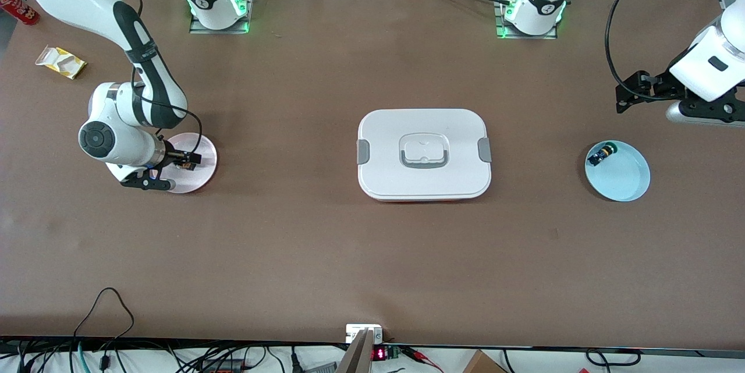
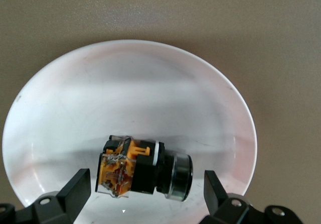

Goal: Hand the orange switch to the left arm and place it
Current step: 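Close the right gripper on the orange switch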

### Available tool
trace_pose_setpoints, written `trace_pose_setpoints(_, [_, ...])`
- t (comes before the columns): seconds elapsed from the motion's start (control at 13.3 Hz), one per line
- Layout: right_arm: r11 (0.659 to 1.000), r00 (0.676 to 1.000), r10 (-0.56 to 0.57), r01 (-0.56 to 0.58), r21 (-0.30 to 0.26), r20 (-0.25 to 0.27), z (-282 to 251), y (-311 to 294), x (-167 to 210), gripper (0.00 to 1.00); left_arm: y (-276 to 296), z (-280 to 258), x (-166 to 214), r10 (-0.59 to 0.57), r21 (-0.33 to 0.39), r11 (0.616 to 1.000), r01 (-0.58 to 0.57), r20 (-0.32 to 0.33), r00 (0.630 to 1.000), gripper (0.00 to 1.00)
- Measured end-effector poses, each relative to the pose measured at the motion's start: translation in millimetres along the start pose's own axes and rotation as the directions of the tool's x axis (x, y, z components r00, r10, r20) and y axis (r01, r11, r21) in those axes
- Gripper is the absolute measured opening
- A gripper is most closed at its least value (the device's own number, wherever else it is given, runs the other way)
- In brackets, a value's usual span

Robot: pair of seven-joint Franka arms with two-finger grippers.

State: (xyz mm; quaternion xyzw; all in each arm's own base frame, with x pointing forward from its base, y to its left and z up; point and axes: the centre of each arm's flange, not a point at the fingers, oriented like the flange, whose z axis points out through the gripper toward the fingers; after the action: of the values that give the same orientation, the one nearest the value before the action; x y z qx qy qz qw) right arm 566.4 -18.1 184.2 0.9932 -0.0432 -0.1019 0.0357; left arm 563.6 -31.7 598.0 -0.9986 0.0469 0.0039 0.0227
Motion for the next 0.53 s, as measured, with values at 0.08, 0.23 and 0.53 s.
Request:
trace_pose_setpoints(0.08, [1.000, 1.000, 0.000, 0.000, 0.000, 0.001, 0.7, 0.1, -0.3, 1.00, 0.0, 0.2, 0.1, 0.000, 0.000, 1.000, 0.000, 0.000, 1.000, 1.00])
trace_pose_setpoints(0.23, [1.000, 1.000, 0.000, 0.000, 0.000, 0.008, 3.4, 0.1, -2.1, 1.00, 0.1, 0.2, 0.1, 0.000, 0.000, 1.000, 0.000, 0.000, 1.000, 1.00])
trace_pose_setpoints(0.53, [1.000, 1.000, -0.001, 0.001, -0.002, 0.017, 8.1, 0.1, -5.0, 1.00, 0.4, 0.2, 0.1, 0.001, 0.000, 1.000, -0.001, 0.000, 1.000, 1.00])
